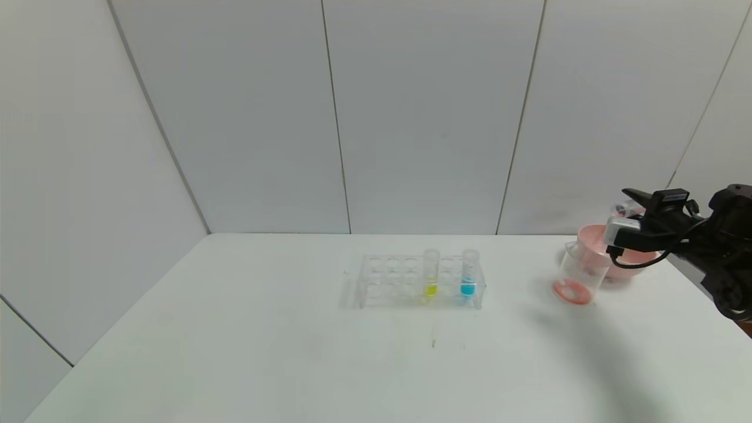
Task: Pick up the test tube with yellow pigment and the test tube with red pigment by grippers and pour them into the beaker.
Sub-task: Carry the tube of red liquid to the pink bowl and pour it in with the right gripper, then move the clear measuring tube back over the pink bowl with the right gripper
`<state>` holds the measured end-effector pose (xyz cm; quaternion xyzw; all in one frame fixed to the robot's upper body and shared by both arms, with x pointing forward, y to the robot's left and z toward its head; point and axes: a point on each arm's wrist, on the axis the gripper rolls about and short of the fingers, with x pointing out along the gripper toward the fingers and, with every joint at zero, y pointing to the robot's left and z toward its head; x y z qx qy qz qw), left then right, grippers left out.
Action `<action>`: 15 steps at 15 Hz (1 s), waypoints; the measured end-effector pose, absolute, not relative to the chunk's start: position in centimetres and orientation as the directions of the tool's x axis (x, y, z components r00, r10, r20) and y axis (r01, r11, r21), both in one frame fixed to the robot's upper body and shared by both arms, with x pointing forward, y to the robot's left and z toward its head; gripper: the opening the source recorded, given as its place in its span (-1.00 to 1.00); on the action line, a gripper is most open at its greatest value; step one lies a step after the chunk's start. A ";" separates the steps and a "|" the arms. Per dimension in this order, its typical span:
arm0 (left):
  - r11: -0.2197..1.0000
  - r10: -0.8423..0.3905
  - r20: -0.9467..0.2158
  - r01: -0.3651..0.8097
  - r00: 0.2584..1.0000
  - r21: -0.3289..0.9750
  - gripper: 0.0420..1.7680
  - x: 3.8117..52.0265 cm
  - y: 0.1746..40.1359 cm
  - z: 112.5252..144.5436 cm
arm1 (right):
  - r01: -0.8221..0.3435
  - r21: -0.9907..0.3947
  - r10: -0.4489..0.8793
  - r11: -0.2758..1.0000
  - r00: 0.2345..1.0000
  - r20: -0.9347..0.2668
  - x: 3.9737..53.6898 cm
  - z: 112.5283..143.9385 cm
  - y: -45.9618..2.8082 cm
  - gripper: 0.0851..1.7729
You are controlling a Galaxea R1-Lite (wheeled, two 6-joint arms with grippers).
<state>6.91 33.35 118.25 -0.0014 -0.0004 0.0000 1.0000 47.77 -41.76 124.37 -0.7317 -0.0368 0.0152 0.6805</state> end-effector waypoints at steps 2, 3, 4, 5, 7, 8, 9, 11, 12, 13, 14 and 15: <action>1.000 0.000 0.001 0.000 1.000 -0.003 1.00 6.9 33.4 118.2 | 0.034 -0.997 0.074 -0.076 0.997 0.028 47.8 124.3 -41.8 -0.42; 1.000 0.000 0.001 0.000 1.000 -0.003 1.00 6.9 33.4 118.2 | 0.034 -0.996 0.075 -0.077 0.997 0.028 47.8 124.3 -41.7 -0.42; 1.000 0.000 0.001 0.000 1.000 -0.003 1.00 6.9 33.4 118.2 | 0.036 -0.996 0.075 -0.077 0.997 0.031 47.8 124.3 -41.7 -0.42; 1.000 0.000 0.001 0.000 1.000 -0.003 1.00 6.9 33.4 118.2 | 0.042 -0.996 0.075 -0.079 0.996 0.036 47.8 124.3 -41.7 -0.42; 1.000 0.000 0.001 0.000 1.000 -0.003 1.00 6.9 33.4 118.2 | 0.045 -0.996 0.075 -0.081 0.996 0.039 47.8 124.3 -41.7 -0.42; 1.000 0.000 0.001 0.000 1.000 -0.003 1.00 6.9 33.4 118.2 | 0.049 -0.995 0.075 -0.084 0.996 0.042 47.8 124.3 -41.7 -0.42; 1.000 0.000 0.001 0.000 1.000 -0.003 1.00 6.9 33.4 118.2 | 0.053 -0.995 0.074 -0.086 0.996 0.047 47.8 124.4 -41.8 -0.42; 1.000 0.000 0.001 0.000 1.000 -0.003 1.00 6.9 33.4 118.2 | 0.061 -0.994 0.063 -0.088 0.996 0.056 48.0 124.6 -41.9 -0.42; 1.000 0.000 0.001 0.000 1.000 -0.003 1.00 6.9 33.4 118.2 | 0.063 -0.994 0.056 -0.088 0.997 0.058 48.1 124.6 -41.9 -0.42; 1.000 0.000 0.001 0.000 1.000 -0.003 1.00 6.9 33.4 118.2 | 0.063 -0.994 0.056 -0.090 0.997 0.058 48.1 124.6 -41.8 -0.42; 1.000 0.000 0.001 0.000 1.000 -0.002 1.00 6.9 33.4 118.2 | 0.063 -0.994 0.060 -0.093 0.997 0.058 48.2 124.6 -41.6 -0.42; 1.000 0.000 0.001 0.000 1.000 -0.003 1.00 6.9 33.4 118.2 | 0.064 -0.994 0.064 -0.094 0.996 0.058 48.2 124.6 -41.5 -0.42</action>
